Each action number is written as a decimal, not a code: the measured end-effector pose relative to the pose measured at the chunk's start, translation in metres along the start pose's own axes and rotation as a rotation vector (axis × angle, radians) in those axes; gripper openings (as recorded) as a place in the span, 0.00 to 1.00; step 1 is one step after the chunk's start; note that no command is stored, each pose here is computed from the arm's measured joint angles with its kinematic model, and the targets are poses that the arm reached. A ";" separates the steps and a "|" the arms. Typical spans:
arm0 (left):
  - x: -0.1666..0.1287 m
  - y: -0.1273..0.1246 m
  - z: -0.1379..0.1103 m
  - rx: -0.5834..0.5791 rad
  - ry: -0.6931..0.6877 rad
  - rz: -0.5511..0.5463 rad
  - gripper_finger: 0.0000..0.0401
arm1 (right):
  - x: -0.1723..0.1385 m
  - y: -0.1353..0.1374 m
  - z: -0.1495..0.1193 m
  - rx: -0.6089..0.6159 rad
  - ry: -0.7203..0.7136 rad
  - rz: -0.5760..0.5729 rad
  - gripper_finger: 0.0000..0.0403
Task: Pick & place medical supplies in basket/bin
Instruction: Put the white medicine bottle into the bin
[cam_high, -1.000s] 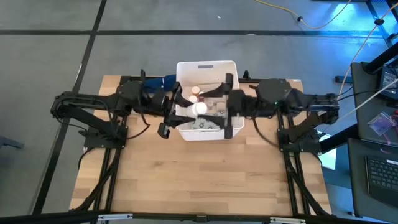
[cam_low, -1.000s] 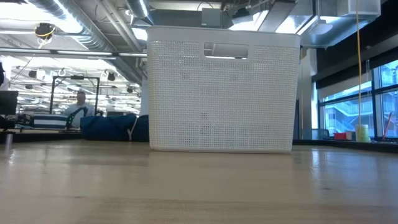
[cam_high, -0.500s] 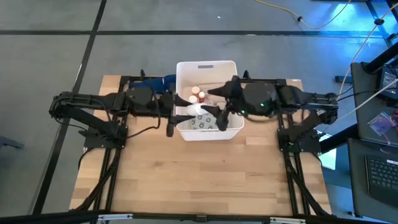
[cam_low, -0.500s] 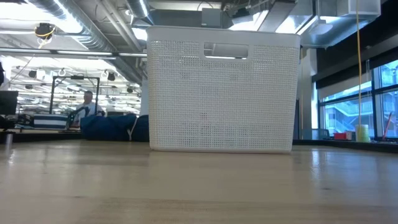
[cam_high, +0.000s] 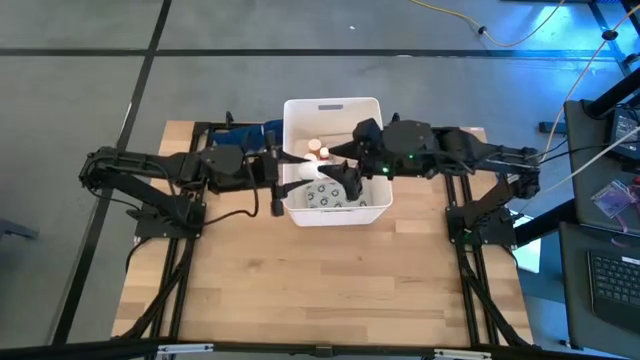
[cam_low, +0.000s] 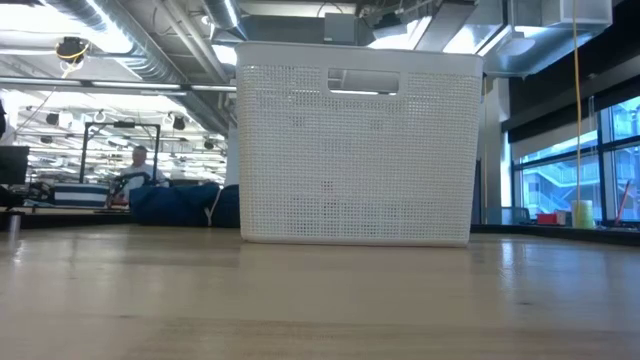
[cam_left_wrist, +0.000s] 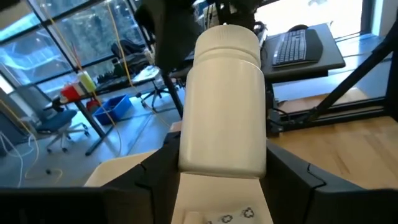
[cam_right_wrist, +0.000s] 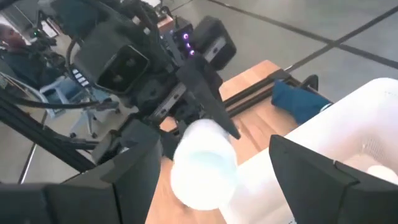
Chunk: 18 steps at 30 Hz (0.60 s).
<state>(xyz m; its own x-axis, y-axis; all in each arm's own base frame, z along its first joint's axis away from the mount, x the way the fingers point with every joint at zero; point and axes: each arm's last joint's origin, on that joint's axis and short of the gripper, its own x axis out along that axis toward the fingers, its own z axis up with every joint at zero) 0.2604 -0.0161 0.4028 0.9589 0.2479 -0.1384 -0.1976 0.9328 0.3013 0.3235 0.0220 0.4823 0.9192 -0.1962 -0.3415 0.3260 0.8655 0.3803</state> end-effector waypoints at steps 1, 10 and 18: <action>0.000 0.000 0.000 0.004 -0.004 -0.001 0.46 | 0.003 0.000 -0.001 0.003 0.002 -0.002 0.73; 0.000 0.000 0.002 0.017 -0.018 0.029 0.46 | 0.019 -0.001 -0.006 0.049 0.061 0.039 0.73; -0.002 0.001 0.004 0.024 -0.026 0.032 0.46 | 0.020 -0.001 -0.007 0.047 0.063 0.038 0.62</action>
<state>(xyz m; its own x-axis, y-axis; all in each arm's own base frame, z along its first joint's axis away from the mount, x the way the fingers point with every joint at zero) 0.2593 -0.0163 0.4067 0.9572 0.2700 -0.1039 -0.2233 0.9179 0.3280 0.3406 0.0205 0.4694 0.9159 -0.1325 -0.3789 0.3022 0.8488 0.4338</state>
